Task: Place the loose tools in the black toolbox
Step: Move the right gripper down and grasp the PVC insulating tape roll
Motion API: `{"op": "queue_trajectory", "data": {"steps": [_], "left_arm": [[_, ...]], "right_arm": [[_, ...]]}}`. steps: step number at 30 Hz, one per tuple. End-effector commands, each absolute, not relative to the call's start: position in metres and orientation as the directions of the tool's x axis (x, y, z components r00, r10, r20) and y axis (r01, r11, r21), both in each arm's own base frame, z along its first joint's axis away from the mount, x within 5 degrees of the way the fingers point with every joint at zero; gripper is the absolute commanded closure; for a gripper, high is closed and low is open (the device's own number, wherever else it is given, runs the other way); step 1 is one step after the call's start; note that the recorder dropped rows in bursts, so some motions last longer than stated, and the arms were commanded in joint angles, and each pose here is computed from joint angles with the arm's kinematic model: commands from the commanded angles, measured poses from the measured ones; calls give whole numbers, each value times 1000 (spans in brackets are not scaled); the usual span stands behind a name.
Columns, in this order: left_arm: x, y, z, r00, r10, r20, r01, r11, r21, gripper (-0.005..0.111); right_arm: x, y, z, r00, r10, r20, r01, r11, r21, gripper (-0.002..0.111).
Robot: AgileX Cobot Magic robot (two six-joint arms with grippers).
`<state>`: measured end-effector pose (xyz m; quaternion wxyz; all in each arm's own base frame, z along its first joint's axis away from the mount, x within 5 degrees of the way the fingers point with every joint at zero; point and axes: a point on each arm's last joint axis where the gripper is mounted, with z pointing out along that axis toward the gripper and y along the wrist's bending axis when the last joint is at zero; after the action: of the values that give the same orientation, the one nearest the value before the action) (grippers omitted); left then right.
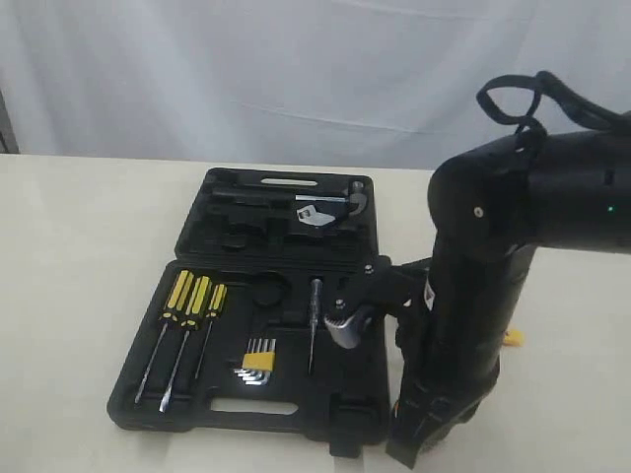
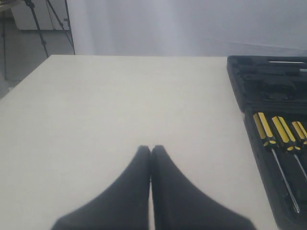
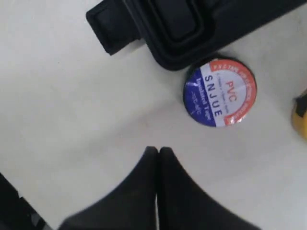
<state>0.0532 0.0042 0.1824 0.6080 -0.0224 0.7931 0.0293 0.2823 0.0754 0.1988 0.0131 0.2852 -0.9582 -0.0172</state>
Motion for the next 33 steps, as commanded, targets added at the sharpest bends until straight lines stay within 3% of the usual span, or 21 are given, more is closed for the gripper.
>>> {"op": "queue_trajectory", "data": {"steps": [1, 7, 16, 17, 21, 22, 33], "left_arm": [[53, 4, 182, -252, -10, -968, -67, 998, 7, 107], [53, 4, 182, -252, -10, -968, -67, 998, 7, 107], [53, 4, 182, -252, -10, -968, -67, 998, 7, 107], [53, 4, 182, -252, -10, -968, -67, 998, 7, 107], [53, 4, 182, -252, -10, -968, -67, 998, 7, 107], [53, 4, 182, -252, -10, -968, -67, 998, 7, 107], [53, 4, 182, -252, -10, -968, -67, 998, 7, 107]], "right_arm": [[291, 78, 200, -761, -645, -73, -648, 762, 13, 109], [302, 69, 196, -615, -771, -163, -782, 624, -2, 109], [304, 53, 196, -674, -721, -162, -734, 679, 33, 106], [302, 53, 195, -675, -722, -150, -735, 677, 45, 101], [299, 53, 193, -679, -725, -116, -734, 674, 78, 42], [300, 53, 192, -679, -725, -114, -734, 674, 79, 37], [303, 52, 180, -621, -779, -91, -784, 615, 82, 36]]}}
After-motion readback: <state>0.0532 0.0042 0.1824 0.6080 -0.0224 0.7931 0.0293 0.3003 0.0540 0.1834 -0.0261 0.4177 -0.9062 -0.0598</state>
